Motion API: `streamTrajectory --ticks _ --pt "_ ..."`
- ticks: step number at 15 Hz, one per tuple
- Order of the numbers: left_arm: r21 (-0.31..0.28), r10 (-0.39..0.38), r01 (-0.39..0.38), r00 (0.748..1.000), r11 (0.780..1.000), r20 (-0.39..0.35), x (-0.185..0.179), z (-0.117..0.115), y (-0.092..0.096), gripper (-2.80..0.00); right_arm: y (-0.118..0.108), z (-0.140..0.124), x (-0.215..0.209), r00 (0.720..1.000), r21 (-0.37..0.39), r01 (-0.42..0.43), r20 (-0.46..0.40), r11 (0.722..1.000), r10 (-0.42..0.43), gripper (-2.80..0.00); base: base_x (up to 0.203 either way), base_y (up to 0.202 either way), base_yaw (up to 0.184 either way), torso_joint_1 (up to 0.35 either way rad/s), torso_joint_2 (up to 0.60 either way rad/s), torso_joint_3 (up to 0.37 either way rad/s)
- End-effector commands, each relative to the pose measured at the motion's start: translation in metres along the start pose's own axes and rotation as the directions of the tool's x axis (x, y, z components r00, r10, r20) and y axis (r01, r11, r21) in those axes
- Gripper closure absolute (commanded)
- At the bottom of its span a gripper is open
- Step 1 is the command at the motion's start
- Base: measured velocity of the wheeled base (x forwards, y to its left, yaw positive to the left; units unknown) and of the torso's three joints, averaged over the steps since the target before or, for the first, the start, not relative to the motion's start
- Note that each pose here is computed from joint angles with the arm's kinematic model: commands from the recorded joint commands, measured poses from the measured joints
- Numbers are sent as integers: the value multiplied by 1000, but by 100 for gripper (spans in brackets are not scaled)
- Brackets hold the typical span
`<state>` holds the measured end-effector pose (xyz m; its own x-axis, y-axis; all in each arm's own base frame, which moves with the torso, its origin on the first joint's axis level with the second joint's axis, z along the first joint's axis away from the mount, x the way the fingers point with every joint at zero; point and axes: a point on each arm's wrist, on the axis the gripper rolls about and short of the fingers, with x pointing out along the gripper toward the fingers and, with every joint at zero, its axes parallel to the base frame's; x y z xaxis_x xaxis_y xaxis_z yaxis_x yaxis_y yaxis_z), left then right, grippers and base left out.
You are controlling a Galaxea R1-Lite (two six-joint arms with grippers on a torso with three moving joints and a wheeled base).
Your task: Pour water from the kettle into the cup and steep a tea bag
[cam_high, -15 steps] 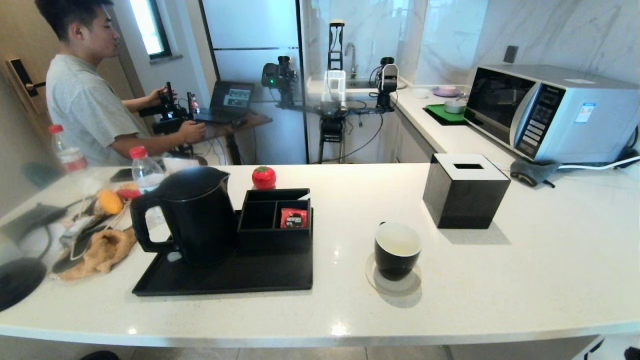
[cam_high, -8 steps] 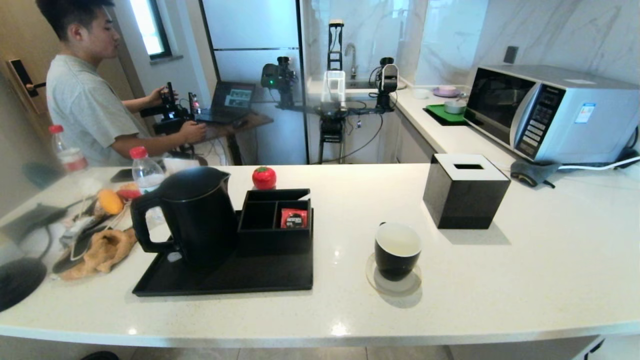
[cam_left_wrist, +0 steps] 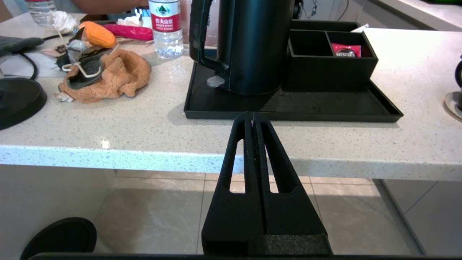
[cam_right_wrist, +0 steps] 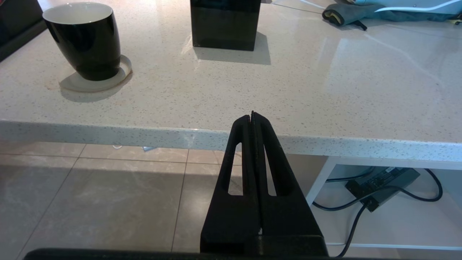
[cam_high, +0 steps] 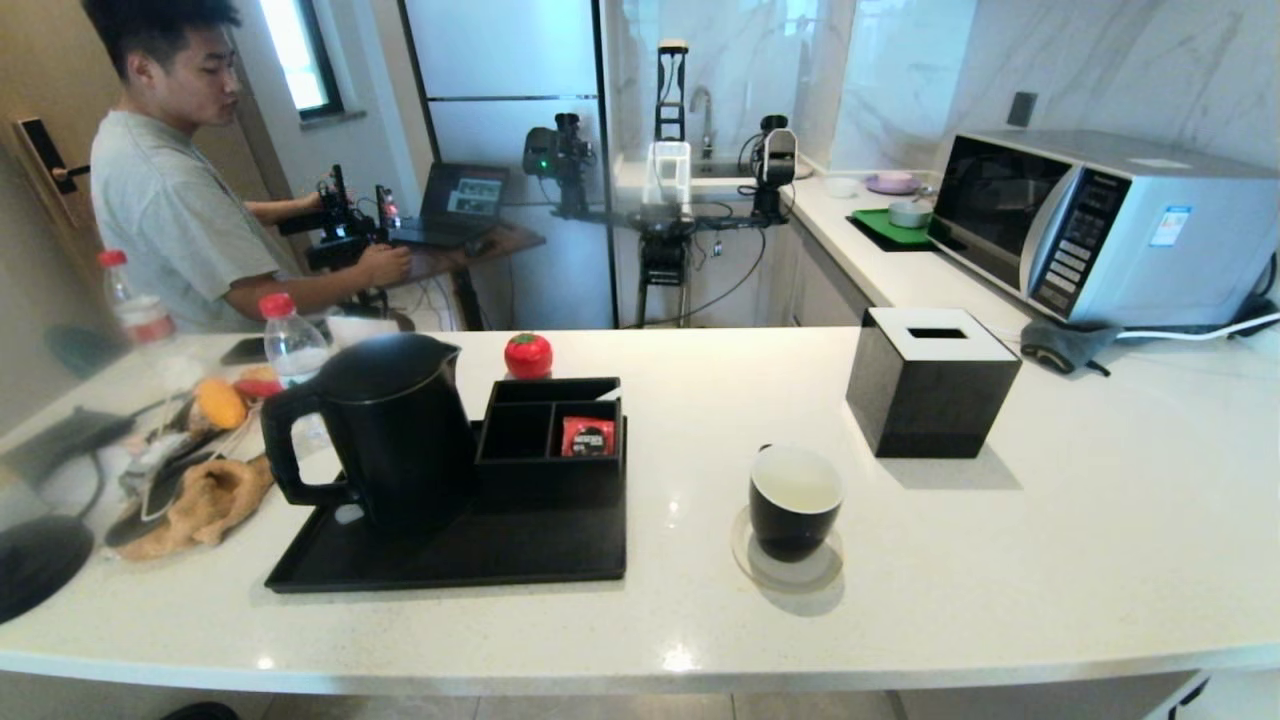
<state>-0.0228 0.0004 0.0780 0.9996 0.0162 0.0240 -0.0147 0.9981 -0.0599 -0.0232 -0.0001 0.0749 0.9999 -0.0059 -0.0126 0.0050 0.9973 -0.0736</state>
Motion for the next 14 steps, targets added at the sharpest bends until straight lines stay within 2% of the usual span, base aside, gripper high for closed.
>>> streamTrajectory --ticks 1,5,8,10,14 --pt "0 1 -1 1000 1000 1 0 0 0 0 0 0 0 1000 -3 2 0 1000 -2 0 0 0 0 0 0 0" --pt "0 1 -1 1000 1000 1 0 0 0 0 0 0 0 1000 8 1 8 1000 -2 0 0 0 0 0 0 0" --pt "-2 1 -1 1000 1000 1 0 0 0 0 0 0 0 1000 68 5 8 998 -6 0 0 0 0 0 0 0" --pt "0 1 -1 1000 1000 1 0 0 0 0 -1 0 0 999 79 37 6 996 -38 0 0 0 0 0 0 0" --pt "-2 1 -1 1000 1000 1 0 0 0 0 -1 0 0 999 89 38 5 995 -39 0 0 0 0 0 0 0"
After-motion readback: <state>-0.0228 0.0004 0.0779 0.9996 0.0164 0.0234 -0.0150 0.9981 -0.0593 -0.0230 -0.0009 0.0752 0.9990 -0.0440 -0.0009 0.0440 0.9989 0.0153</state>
